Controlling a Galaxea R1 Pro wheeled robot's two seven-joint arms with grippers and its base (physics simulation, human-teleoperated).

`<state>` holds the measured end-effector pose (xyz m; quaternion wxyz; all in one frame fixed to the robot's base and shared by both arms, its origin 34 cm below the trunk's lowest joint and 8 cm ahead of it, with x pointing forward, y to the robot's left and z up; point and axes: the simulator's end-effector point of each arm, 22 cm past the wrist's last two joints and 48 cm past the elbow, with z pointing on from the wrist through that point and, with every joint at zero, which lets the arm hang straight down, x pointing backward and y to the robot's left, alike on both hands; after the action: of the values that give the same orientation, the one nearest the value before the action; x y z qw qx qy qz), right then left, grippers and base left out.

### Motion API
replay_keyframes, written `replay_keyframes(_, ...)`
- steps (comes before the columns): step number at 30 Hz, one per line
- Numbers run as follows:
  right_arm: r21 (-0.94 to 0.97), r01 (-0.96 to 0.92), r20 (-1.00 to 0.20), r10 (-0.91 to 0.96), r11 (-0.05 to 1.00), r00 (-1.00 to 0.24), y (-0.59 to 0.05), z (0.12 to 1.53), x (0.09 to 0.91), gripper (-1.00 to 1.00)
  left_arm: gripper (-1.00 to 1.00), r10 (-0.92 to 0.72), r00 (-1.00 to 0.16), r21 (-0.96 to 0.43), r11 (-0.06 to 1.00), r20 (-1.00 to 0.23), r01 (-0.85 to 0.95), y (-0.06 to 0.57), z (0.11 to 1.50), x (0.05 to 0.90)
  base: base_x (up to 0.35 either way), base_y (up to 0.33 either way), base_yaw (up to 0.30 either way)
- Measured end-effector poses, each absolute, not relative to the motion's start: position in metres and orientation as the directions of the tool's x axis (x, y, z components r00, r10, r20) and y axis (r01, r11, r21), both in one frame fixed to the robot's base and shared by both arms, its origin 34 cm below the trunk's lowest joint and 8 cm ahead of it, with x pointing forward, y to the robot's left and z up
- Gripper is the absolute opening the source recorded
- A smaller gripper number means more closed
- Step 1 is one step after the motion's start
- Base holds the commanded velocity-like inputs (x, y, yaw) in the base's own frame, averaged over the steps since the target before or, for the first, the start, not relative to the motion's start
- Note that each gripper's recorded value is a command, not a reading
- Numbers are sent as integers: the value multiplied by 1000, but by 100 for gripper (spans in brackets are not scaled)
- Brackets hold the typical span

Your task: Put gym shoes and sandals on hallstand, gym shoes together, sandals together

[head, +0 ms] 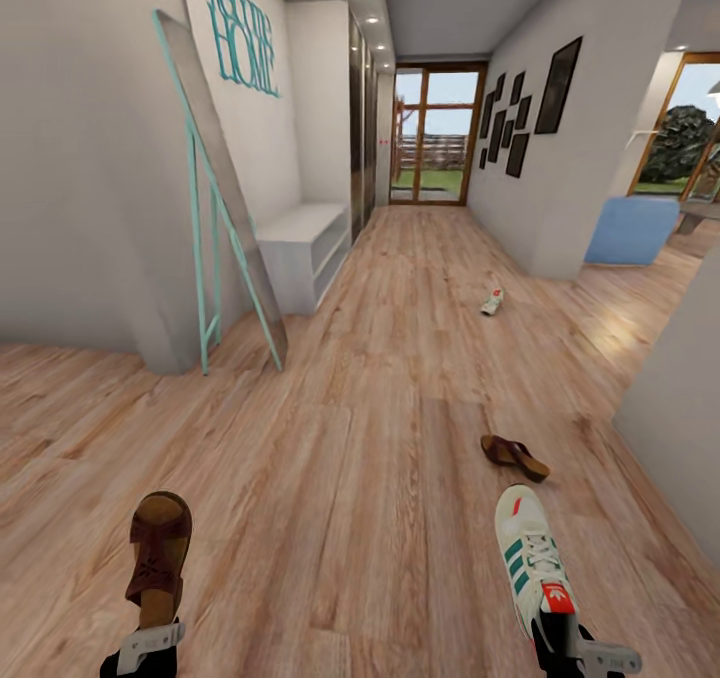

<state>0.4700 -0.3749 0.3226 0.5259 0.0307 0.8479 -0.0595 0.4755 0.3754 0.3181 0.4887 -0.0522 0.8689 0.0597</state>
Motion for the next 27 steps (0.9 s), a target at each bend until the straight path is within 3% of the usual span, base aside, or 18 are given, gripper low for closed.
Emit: replay_keyframes(27, -67, 113, -895, -9, 991, -447, -373, 322, 469, -100, -100, -33, -518, 53, 987, -855, -149, 376, 318, 475, -261, -170, 277)
